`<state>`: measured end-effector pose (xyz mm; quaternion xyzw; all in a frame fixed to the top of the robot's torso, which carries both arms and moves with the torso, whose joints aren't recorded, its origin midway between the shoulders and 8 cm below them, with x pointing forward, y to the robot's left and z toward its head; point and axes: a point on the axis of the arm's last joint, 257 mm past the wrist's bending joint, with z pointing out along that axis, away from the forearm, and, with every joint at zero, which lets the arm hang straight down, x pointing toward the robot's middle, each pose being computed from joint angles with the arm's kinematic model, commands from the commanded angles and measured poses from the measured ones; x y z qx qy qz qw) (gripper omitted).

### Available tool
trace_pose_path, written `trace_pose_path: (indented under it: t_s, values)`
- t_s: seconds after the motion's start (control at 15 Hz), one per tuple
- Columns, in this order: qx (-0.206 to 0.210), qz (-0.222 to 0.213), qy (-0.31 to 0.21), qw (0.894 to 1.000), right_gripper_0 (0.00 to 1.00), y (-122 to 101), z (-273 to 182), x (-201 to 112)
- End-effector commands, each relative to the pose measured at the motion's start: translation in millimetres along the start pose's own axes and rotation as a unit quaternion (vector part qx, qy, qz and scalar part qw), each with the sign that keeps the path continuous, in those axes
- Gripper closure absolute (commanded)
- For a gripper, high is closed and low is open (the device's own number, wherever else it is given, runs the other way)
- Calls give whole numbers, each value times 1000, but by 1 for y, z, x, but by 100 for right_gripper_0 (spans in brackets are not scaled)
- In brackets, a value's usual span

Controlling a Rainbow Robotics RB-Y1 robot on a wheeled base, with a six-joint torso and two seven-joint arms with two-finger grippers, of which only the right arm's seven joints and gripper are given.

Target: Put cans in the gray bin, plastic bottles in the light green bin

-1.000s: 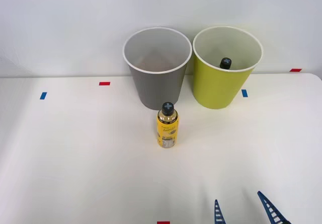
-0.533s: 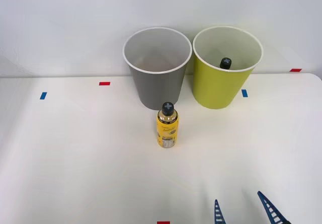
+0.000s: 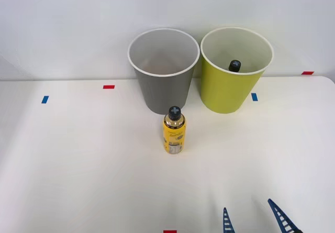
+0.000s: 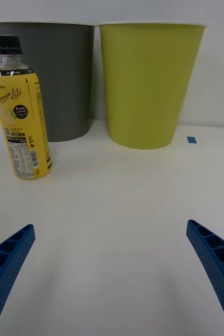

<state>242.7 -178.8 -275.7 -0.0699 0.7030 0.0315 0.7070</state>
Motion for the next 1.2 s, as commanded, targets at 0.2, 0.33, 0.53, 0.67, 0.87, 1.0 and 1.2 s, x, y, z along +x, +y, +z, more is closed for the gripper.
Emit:
trace_pose_path:
  t_s: [0.2, 0.33, 0.53, 0.67, 0.87, 1.0, 1.2]
  values:
    - [0, 0, 0, 1000, 0, 0, 0, 0]
    - [0, 0, 0, 1000, 0, 0, 0, 0]
    - [0, 0, 0, 1000, 0, 0, 0, 0]
    - [0, 0, 0, 1000, 0, 0, 0, 0]
    - [0, 0, 0, 1000, 0, 0, 0, 0]
    - [0, 0, 0, 1000, 0, 0, 0, 0]
    - [0, 0, 0, 1000, 0, 0, 0, 0]
